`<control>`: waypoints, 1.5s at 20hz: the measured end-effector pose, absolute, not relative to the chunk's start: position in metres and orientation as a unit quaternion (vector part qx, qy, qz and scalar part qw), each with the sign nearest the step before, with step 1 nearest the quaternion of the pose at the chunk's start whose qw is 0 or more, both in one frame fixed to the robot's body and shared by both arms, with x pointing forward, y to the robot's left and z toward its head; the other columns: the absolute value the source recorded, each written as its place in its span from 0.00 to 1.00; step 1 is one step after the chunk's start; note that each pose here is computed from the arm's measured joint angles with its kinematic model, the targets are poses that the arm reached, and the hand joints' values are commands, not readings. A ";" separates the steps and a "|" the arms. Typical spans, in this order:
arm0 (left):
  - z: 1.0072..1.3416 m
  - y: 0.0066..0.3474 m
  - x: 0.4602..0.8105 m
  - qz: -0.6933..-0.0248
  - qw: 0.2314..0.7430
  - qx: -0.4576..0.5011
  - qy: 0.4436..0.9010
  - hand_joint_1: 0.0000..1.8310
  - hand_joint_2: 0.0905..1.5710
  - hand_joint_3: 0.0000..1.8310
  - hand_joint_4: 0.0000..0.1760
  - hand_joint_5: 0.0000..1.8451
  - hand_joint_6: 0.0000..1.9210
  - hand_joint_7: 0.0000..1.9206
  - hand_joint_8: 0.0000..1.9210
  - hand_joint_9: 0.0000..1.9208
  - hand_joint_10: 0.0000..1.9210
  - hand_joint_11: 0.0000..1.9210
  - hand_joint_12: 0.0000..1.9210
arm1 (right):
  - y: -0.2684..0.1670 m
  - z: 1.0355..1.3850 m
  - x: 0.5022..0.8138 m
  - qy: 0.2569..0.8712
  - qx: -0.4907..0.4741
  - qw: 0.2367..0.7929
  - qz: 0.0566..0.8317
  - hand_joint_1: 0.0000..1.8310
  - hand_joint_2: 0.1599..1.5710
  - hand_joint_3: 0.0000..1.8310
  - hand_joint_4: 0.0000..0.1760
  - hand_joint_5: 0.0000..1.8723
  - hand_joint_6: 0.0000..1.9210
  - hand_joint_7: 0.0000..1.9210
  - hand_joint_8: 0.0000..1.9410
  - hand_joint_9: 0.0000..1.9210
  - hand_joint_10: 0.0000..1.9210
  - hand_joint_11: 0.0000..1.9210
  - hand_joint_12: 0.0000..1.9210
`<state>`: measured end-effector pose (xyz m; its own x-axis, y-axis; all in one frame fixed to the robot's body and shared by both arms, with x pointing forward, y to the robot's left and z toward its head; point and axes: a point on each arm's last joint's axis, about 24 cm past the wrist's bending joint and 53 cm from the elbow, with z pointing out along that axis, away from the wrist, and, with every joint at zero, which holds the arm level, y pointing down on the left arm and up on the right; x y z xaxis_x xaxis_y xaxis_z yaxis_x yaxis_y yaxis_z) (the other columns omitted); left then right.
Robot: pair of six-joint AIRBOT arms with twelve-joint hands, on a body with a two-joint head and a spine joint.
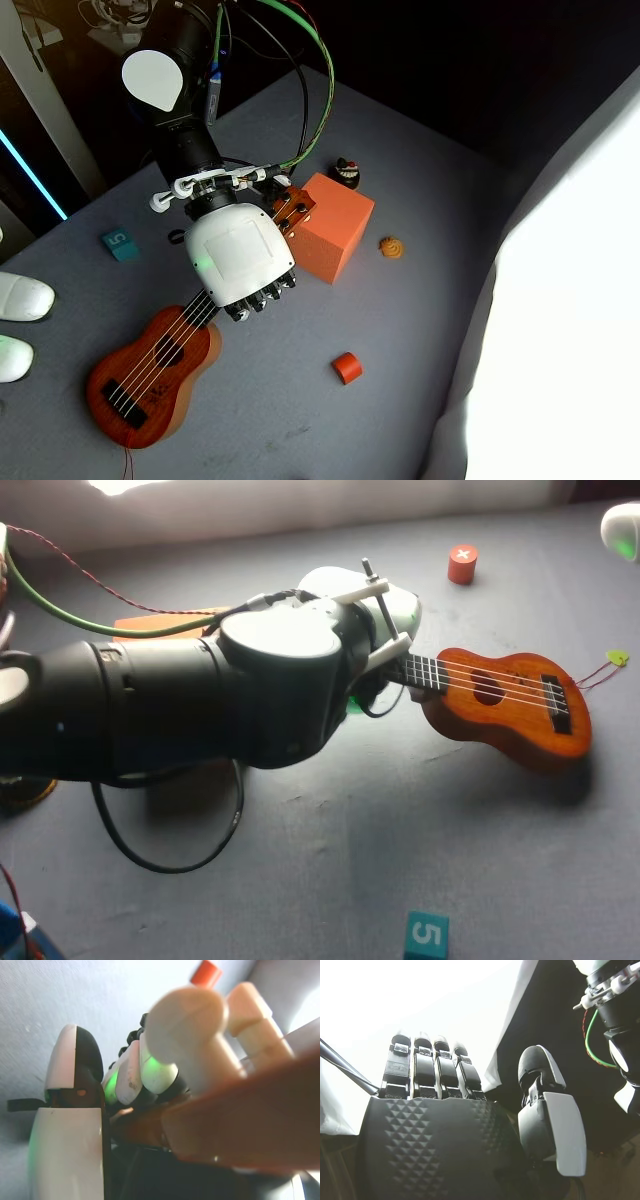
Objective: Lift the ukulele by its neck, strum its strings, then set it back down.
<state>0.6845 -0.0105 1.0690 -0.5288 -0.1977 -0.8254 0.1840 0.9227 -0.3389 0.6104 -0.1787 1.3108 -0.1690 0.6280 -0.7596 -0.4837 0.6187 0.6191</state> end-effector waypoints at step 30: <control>1.155 0.013 0.668 -0.296 0.472 -0.049 0.829 0.81 0.76 0.00 1.00 0.66 1.00 0.69 1.00 0.76 1.00 0.80 1.00 | -0.158 1.223 0.618 0.749 0.062 0.459 0.474 0.00 0.83 0.00 0.00 0.03 0.01 0.05 0.00 0.02 0.00 0.00 0.00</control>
<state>0.6682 0.0130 1.1548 -0.5492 -0.3600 -0.7542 0.1983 0.8205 -0.5361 0.6178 -0.1577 1.2230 -0.5705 0.5288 -0.6284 -0.3420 0.5427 0.7671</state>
